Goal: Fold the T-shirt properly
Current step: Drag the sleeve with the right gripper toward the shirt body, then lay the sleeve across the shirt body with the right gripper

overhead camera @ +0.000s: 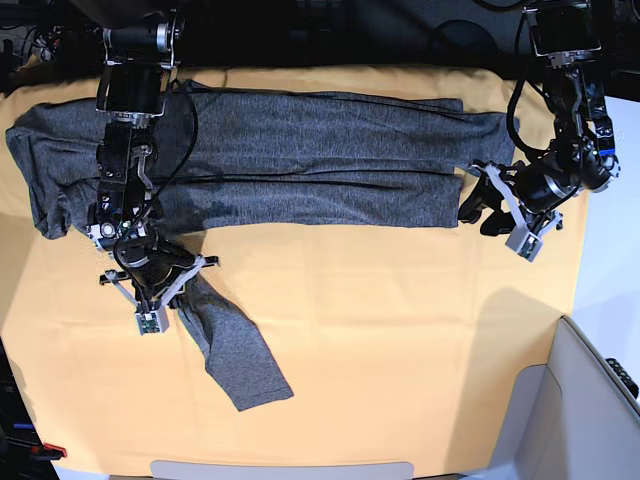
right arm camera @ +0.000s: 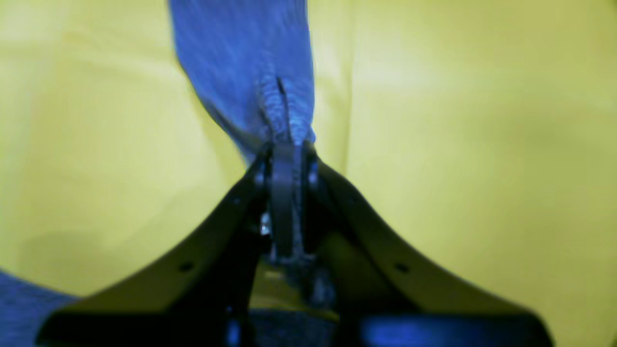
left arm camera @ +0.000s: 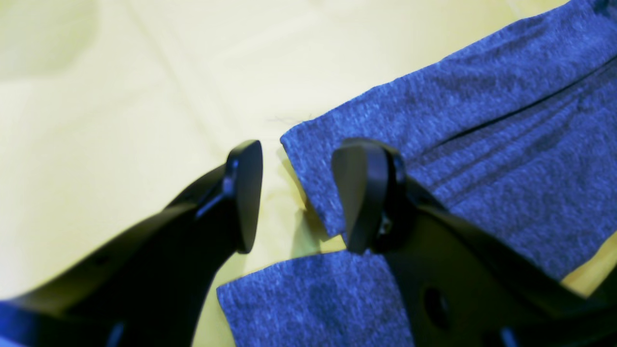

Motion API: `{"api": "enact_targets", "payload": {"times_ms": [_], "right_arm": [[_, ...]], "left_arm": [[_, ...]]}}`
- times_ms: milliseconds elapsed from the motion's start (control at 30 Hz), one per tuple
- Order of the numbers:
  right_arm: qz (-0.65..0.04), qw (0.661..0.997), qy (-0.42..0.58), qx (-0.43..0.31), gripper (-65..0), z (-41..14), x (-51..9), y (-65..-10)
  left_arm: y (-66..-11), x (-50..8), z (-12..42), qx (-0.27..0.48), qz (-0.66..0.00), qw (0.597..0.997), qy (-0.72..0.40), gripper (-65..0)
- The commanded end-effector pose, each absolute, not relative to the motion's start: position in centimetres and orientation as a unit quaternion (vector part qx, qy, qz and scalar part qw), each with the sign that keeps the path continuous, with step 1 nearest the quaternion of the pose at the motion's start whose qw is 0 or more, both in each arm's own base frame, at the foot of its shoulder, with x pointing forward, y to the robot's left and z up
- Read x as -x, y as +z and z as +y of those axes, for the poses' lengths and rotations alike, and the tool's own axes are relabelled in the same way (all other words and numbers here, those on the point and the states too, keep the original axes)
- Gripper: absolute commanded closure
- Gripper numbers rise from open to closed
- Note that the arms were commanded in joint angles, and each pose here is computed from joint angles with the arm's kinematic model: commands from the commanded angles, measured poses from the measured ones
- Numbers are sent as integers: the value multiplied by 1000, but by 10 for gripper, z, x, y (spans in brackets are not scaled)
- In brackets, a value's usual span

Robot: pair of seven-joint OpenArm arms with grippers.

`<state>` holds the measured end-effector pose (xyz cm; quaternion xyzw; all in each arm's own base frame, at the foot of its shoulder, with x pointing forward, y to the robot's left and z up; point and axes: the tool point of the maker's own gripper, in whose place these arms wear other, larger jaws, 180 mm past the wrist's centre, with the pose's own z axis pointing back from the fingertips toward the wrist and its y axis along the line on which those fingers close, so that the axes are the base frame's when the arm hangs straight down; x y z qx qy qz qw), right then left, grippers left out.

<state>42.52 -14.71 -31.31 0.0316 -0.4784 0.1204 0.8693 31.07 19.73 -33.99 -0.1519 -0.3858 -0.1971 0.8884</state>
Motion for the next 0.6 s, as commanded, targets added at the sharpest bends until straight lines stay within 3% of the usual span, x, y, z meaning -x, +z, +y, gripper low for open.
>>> {"api": "enact_targets", "payload": {"times_ms": [0, 267, 567], "right_arm": [[-513, 846, 139, -37, -2, -134, -430, -285], [-536, 818, 206, -45, -2, -87, -381, -260], [-526, 819, 223, -62, -2, -73, -325, -267]], "left_arm": [[-326, -319, 199, 150, -407, 878, -201, -267], [-328, -318, 193, 158, -408, 878, -196, -267], [-329, -318, 194, 159, -407, 878, -195, -267]]}}
